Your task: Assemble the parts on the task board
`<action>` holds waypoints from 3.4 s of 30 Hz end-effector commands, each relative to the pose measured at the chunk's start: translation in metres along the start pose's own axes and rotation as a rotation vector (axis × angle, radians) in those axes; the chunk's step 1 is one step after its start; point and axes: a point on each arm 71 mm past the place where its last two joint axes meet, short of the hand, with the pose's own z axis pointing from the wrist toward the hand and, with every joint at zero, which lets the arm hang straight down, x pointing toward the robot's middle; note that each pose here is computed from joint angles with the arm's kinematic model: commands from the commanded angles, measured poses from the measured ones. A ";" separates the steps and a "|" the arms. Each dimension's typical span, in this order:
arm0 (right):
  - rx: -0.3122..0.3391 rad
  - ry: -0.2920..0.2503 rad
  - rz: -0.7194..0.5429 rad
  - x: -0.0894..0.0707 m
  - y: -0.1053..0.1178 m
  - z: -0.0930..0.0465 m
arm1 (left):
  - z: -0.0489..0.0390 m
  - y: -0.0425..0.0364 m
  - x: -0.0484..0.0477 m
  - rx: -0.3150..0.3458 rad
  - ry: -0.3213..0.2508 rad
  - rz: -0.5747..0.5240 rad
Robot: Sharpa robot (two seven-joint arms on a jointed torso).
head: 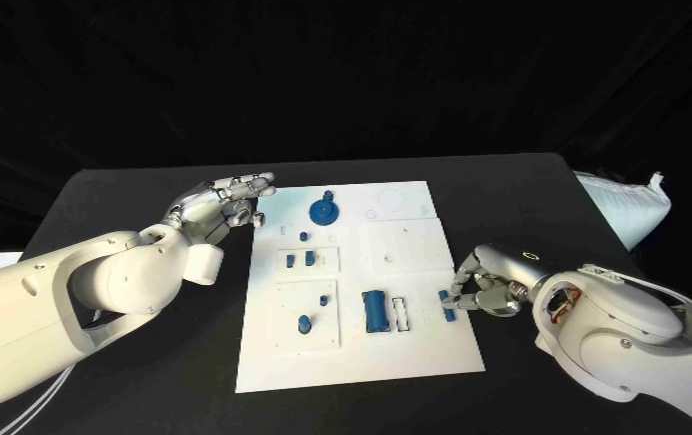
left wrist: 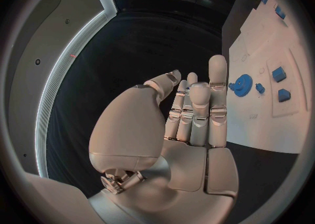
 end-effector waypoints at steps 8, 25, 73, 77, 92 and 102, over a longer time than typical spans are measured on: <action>0.006 0.049 -0.094 0.011 0.002 0.004 | 0.0002 0.0002 0.0026 0.004 0.023 -0.004; -0.044 0.120 -0.293 0.032 0.013 0.015 | 0.0000 0.0004 0.0021 0.003 0.023 -0.004; 0.029 0.058 0.248 0.021 0.032 0.005 | -0.0013 0.0016 0.0025 -0.006 0.030 -0.003; 0.028 0.070 0.260 0.023 0.037 0.007 | -0.0014 0.0017 0.0027 -0.007 0.031 -0.004; 0.001 0.145 0.239 0.035 0.051 0.015 | -0.0016 0.0018 0.0032 -0.008 0.034 -0.005; -0.014 0.162 0.224 0.039 0.056 0.017 | -0.0017 0.0018 0.0032 -0.009 0.035 -0.005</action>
